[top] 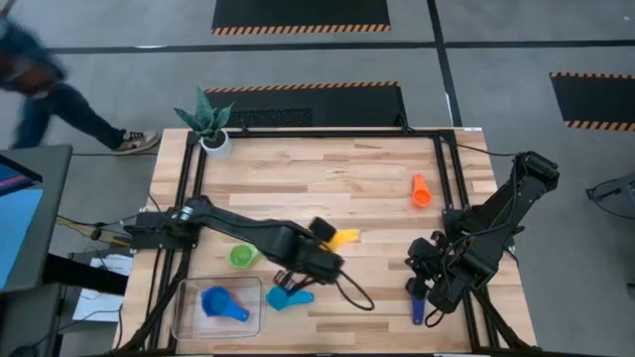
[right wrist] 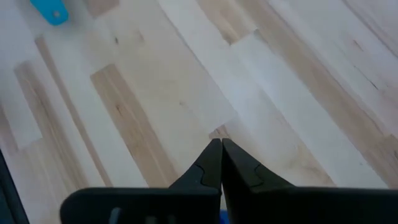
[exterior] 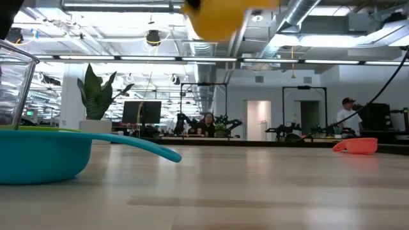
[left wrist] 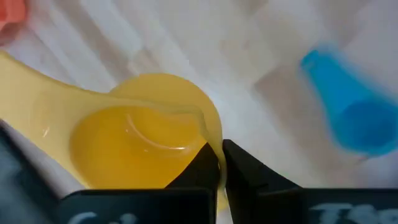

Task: Nest measuring cups in basket
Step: Stack the yellow measuring cup on top of the blue measuring cup in the transparent bin

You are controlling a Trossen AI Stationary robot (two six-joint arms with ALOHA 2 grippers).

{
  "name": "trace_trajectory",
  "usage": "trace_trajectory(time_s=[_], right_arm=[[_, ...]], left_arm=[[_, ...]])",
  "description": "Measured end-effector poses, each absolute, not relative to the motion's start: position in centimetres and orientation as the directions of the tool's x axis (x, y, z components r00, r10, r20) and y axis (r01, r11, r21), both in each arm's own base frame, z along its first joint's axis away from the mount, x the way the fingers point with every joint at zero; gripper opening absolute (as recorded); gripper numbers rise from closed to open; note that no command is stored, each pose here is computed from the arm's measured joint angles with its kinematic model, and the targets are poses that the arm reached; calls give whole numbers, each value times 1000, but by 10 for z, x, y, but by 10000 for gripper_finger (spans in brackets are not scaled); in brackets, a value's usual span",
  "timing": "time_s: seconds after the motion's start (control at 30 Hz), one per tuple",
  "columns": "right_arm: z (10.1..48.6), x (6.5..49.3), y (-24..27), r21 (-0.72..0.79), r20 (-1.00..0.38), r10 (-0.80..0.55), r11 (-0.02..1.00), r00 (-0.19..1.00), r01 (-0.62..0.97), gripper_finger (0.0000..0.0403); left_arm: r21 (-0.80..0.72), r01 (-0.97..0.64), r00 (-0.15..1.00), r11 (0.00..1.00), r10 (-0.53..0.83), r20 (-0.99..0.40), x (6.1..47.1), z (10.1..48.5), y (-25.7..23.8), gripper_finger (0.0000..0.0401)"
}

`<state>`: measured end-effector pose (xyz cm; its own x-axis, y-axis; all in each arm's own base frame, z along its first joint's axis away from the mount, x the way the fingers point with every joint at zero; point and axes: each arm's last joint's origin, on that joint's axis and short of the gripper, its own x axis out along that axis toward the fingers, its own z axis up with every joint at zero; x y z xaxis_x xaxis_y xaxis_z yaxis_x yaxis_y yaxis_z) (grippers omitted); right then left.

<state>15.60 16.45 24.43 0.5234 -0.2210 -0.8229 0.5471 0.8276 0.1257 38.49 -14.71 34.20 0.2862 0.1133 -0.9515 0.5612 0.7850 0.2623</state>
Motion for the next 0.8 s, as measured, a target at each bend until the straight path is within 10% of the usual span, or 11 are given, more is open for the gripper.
trace_trajectory(time_s=[0.37, 0.8], right_arm=[[258, 186, 169, 396, -567, -291, 724, 771, 565, 22], [287, 241, 144, 523, -344, -336, 707, 877, 476, 24]], left_arm=[[246, 280, 427, 928, 109, -898, 289, 404, -162, 0], [204, 166, 268, 965, 155, -951, 174, 334, -182, 0]])
